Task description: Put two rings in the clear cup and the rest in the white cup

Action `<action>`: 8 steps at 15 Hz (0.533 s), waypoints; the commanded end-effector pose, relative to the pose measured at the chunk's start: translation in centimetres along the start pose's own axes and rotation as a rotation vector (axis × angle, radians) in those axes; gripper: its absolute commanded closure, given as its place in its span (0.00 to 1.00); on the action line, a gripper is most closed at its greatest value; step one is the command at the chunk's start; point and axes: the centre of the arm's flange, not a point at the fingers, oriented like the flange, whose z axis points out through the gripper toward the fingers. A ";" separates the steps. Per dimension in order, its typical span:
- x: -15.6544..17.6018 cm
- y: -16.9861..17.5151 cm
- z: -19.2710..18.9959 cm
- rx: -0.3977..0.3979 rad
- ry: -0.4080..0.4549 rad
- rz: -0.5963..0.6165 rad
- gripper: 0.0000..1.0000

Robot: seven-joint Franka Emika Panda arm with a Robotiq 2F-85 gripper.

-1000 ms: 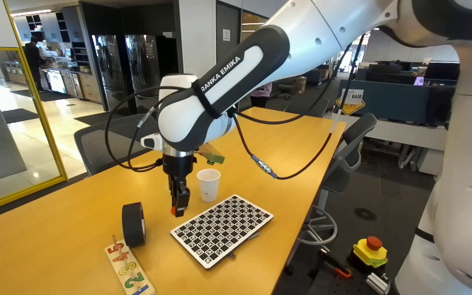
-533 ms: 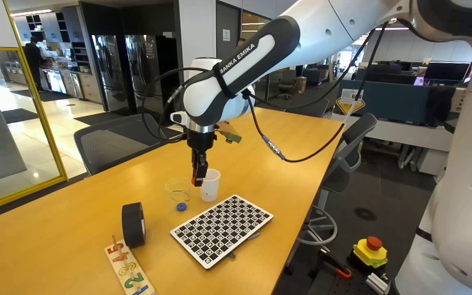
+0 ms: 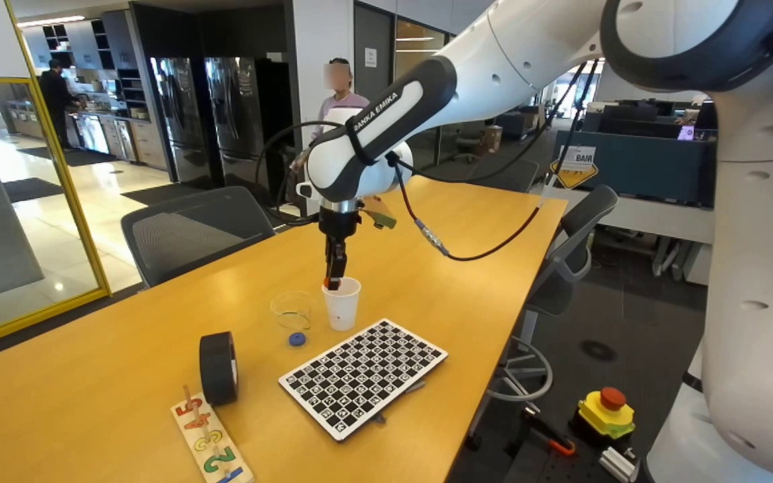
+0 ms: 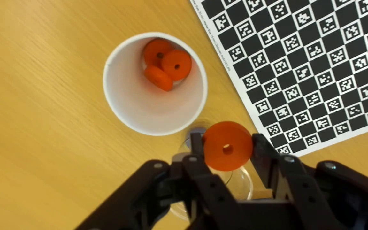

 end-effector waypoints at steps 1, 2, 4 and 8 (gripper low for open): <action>1.2 4.1 1.5 -0.002 0.003 -0.007 0.83; 1.2 4.8 1.9 0.002 0.002 -0.002 0.83; 1.0 5.6 2.6 0.009 0.000 0.013 0.83; 0.5 6.3 2.8 -0.005 -0.002 0.035 0.83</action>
